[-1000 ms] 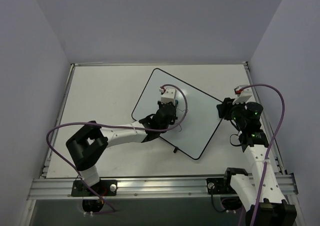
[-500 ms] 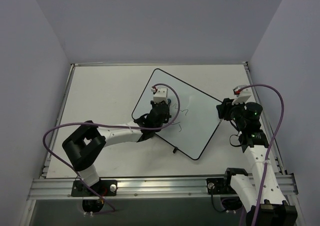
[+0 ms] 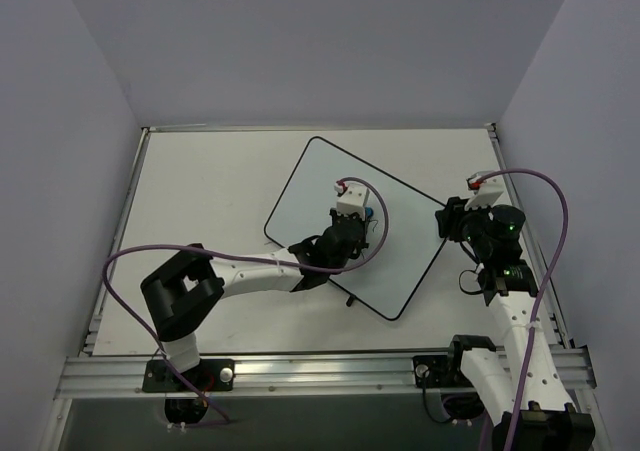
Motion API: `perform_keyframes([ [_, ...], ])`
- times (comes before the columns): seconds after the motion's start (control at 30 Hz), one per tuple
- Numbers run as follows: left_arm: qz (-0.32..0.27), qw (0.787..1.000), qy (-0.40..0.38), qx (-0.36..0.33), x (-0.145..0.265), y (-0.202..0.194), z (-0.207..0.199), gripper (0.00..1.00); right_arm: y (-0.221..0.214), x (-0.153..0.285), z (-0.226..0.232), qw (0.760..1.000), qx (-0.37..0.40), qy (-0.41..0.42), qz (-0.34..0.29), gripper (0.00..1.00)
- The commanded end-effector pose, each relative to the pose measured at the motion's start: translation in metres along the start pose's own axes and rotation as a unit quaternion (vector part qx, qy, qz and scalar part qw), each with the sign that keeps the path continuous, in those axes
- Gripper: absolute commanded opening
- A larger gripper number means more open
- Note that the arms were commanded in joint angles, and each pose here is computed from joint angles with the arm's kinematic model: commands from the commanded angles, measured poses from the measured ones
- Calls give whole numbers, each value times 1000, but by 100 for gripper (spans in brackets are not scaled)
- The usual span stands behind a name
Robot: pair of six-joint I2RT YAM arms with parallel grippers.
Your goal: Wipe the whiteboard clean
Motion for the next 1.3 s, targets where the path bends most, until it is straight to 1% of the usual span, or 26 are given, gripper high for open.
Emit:
perform_keyframes([
  [0.0,50,998,-43,-13,-2,-26,-19,2,29,4,7,998,20,27,-59,41],
  [0.1,43,999,-23,-16,0,-21,-15,2,28,4,7,998,22,26,-58,41],
  [0.2,39,999,-23,-25,1,-18,-13,2,29,4,6,998,22,25,-60,41],
  [0.27,44,998,-31,-27,3,-21,-17,2,29,4,6,998,22,24,-60,41],
  [0.4,41,999,-5,-27,2,-25,-11,2,29,4,6,998,23,21,-58,41],
  [0.43,45,998,12,-33,3,-28,-6,2,30,4,6,998,24,23,-59,41],
  [0.53,49,997,54,-20,-5,-22,16,2,30,4,6,998,25,24,-60,41],
  [0.57,45,997,65,-10,-10,-13,27,2,30,4,6,998,25,24,-60,41],
  [0.73,39,995,87,-12,-14,-1,51,2,31,4,7,997,29,30,-62,40],
  [0.9,30,995,95,-9,-14,8,62,2,31,4,7,997,30,28,-61,40],
  [1.07,36,993,110,-8,-15,4,74,2,32,6,7,997,33,26,-67,40],
  [1.13,37,994,107,-11,-16,3,73,2,33,7,8,997,34,26,-71,40],
  [1.27,44,996,79,-14,-13,-1,57,2,34,8,9,996,36,27,-76,40],
])
Point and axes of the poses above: each gripper's point midway between its finger pads, its own x axis back along the fingers, its own z axis along the line the jaws close on, y = z × x, the point moved 8 cm from there along x, back along the fingers, and after that the axes turned 11 degrees about x, right-handed, at the moved point
